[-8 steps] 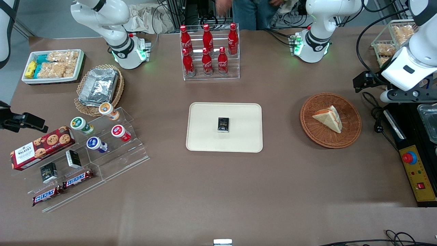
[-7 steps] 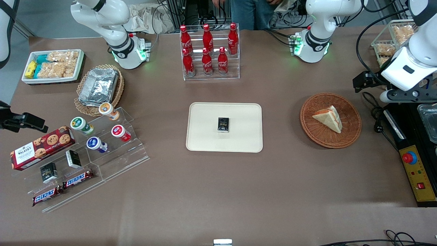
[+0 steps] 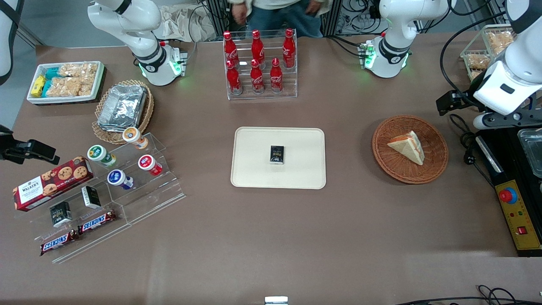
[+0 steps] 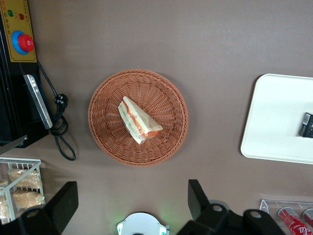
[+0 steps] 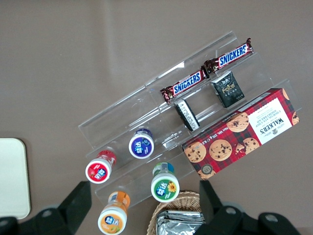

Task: Place sandwich from basket to tray
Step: 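Move the left gripper over the wicker basket above the sandwich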

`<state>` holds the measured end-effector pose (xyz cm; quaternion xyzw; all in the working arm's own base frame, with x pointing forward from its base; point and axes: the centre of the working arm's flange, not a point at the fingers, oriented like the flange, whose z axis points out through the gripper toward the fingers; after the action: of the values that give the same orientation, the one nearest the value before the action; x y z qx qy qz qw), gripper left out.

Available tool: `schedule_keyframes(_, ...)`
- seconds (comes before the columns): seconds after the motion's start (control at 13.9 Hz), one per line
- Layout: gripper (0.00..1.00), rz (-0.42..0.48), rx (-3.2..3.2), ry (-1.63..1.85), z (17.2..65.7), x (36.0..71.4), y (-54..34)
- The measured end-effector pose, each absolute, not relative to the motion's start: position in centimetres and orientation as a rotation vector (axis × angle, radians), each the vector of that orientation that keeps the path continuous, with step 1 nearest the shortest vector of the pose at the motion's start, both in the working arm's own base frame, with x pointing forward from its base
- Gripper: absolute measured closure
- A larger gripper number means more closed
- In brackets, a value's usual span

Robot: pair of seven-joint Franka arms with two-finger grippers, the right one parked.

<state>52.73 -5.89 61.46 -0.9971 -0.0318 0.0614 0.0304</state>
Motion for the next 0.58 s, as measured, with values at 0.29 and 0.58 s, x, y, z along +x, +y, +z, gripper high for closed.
schedule_keyframes(0.29, 0.0, 0.28, -3.117, -0.261, 60.5, 51.7, -1.1)
schedule_keyframes(0.58, 0.0, 0.298, -3.075, -0.47, 58.1, 46.7, 1.2)
